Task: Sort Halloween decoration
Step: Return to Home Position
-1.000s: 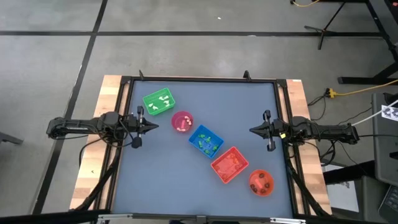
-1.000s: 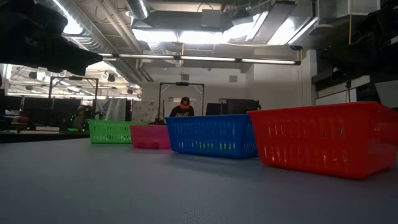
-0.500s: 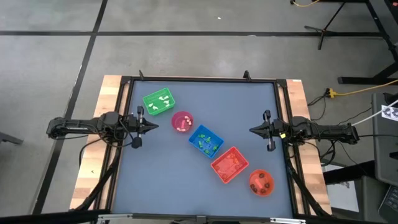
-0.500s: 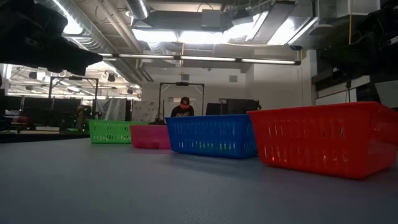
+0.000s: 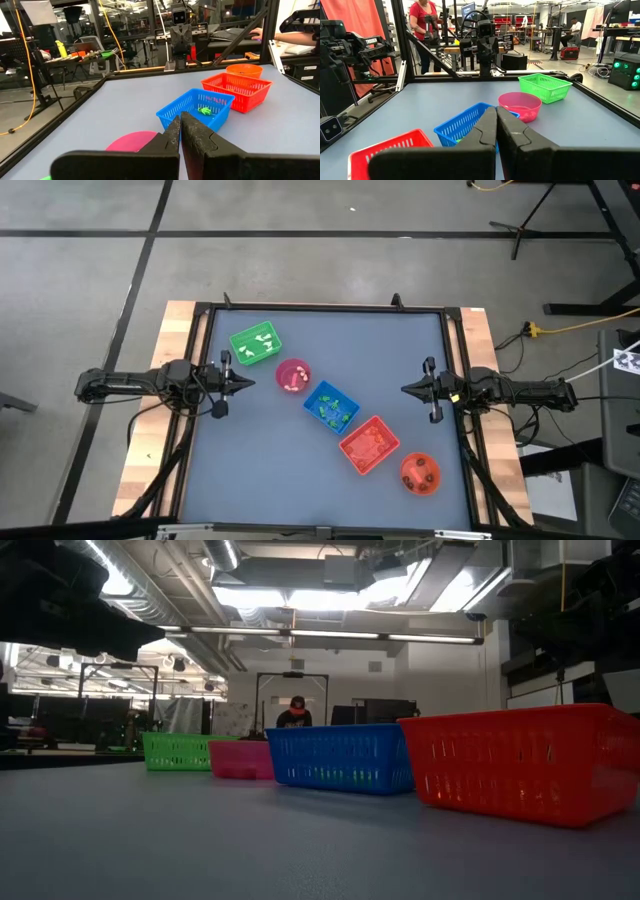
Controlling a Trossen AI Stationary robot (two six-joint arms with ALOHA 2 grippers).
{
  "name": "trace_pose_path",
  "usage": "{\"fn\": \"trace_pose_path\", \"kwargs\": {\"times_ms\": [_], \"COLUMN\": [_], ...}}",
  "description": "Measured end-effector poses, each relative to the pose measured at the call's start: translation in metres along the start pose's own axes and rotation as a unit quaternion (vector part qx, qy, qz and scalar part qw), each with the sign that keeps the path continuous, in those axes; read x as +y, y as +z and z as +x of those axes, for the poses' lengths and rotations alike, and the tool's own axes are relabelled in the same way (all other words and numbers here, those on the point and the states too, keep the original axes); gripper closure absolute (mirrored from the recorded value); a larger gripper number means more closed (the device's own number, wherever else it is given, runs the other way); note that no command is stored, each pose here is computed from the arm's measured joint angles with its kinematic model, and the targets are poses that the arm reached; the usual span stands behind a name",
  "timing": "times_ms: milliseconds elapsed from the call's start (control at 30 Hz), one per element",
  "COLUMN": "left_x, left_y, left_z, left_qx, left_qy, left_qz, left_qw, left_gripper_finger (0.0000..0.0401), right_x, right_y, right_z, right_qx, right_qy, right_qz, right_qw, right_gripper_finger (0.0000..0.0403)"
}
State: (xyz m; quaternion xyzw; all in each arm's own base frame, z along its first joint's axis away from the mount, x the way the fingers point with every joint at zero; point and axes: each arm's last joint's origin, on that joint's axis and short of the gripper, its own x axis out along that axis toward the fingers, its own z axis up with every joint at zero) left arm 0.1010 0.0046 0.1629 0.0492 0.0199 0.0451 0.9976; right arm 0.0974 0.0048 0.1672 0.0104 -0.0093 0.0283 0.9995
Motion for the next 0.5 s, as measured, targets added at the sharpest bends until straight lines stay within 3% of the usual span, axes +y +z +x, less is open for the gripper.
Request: {"fn": "trace_pose_path", "kwargs": {"times_ms": [500], "left_x": [0.0000], "left_y": [0.0000], "left_z": [0.0000], "left_qx": [0.000], "left_qy": [0.000], "left_qz": [0.000], "left_qw": [1.000], "left_gripper_finger": [0.0401], "right_x": [0.0000], "right_y": [0.0000], "right_z": [0.0000], "right_qx": [0.000], "right_qy": [0.000], "right_qz": [0.000], "right_qw": [1.000], "right_gripper_finger": [0.0400]}}
